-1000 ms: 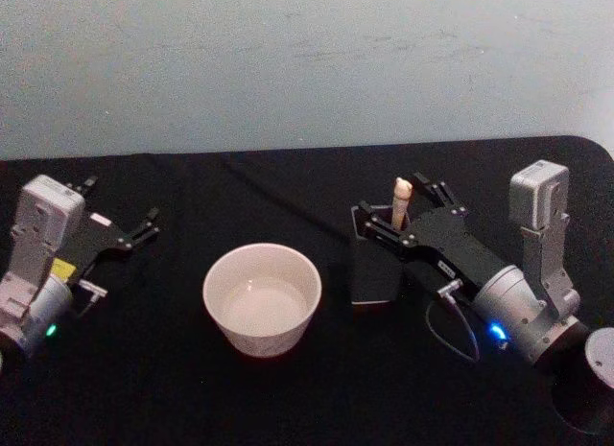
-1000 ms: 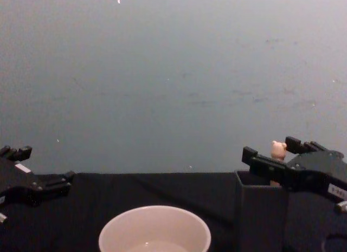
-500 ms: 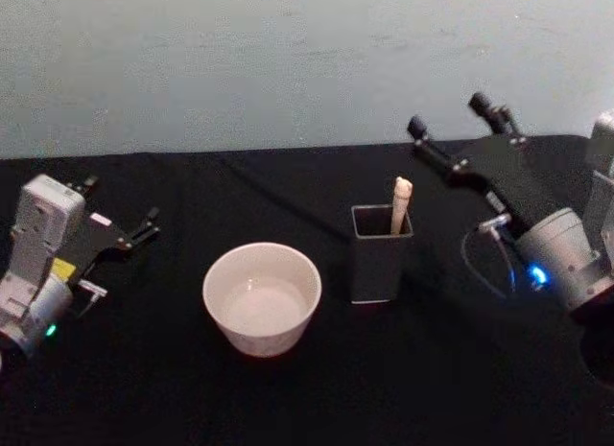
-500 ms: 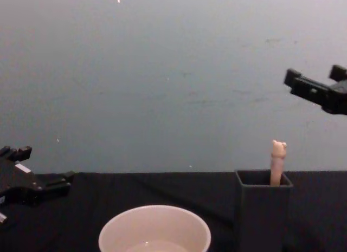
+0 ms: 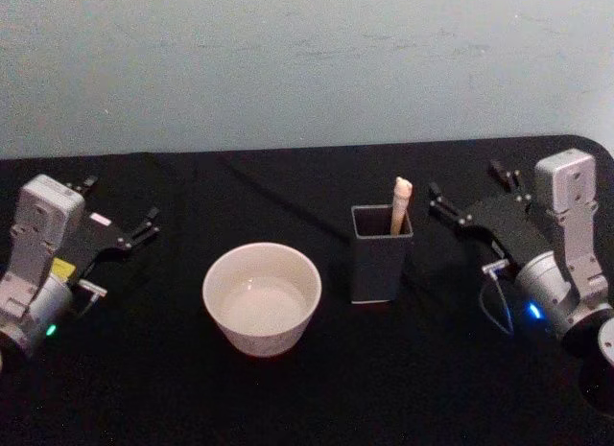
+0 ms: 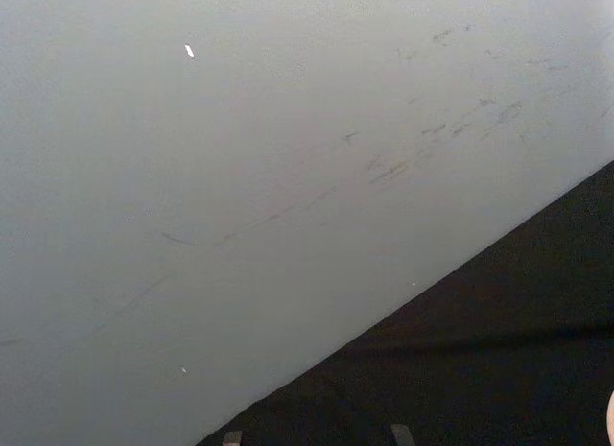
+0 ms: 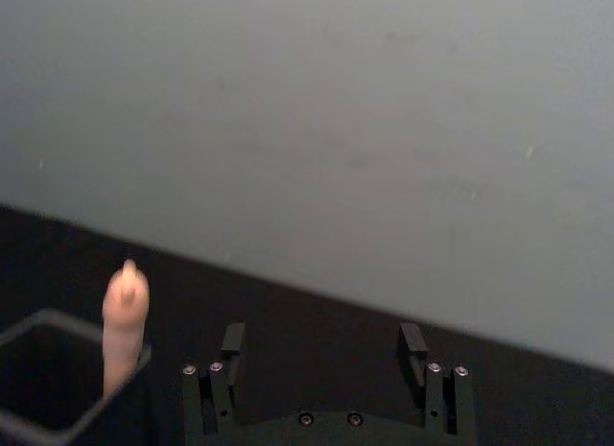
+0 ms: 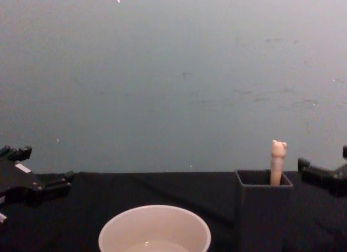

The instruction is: Pick up the stirring spoon with one hand, stir inside the cup, then place it back in its original position.

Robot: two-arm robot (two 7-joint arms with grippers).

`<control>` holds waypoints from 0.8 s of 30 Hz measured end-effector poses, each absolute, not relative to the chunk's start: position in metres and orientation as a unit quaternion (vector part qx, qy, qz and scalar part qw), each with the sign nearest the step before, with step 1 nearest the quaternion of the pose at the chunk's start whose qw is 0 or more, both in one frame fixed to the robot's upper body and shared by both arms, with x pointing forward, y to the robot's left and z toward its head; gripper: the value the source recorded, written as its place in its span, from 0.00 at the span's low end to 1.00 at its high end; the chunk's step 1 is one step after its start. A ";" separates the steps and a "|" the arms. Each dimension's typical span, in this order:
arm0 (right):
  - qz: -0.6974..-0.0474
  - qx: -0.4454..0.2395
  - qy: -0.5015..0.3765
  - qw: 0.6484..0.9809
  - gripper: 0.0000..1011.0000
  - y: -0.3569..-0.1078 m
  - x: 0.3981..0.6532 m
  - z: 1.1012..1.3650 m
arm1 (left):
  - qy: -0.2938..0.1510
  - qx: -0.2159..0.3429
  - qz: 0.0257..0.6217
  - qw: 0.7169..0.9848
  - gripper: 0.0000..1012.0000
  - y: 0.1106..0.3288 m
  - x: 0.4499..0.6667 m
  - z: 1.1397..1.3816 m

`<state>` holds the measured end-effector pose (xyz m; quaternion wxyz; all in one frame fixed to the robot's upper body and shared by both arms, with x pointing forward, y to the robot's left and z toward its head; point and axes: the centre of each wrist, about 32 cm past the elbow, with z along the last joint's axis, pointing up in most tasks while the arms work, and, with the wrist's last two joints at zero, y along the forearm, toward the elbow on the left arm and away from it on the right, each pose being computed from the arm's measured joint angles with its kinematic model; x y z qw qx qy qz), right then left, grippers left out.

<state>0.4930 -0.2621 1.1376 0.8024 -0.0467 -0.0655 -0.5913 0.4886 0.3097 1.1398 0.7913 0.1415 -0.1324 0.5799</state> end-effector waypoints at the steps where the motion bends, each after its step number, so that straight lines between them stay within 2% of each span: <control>1: -0.591 -0.051 -0.062 0.803 0.99 -0.262 0.493 1.136 | -0.132 0.141 0.580 0.791 0.99 0.310 0.489 1.140; 7: -0.588 -0.078 -0.047 0.804 0.99 -0.258 0.491 1.123 | -0.132 0.141 0.580 0.791 0.99 0.310 0.489 1.140; 24: -0.588 -0.075 -0.049 0.804 0.99 -0.259 0.492 1.125 | -0.132 0.141 0.580 0.791 0.99 0.310 0.489 1.140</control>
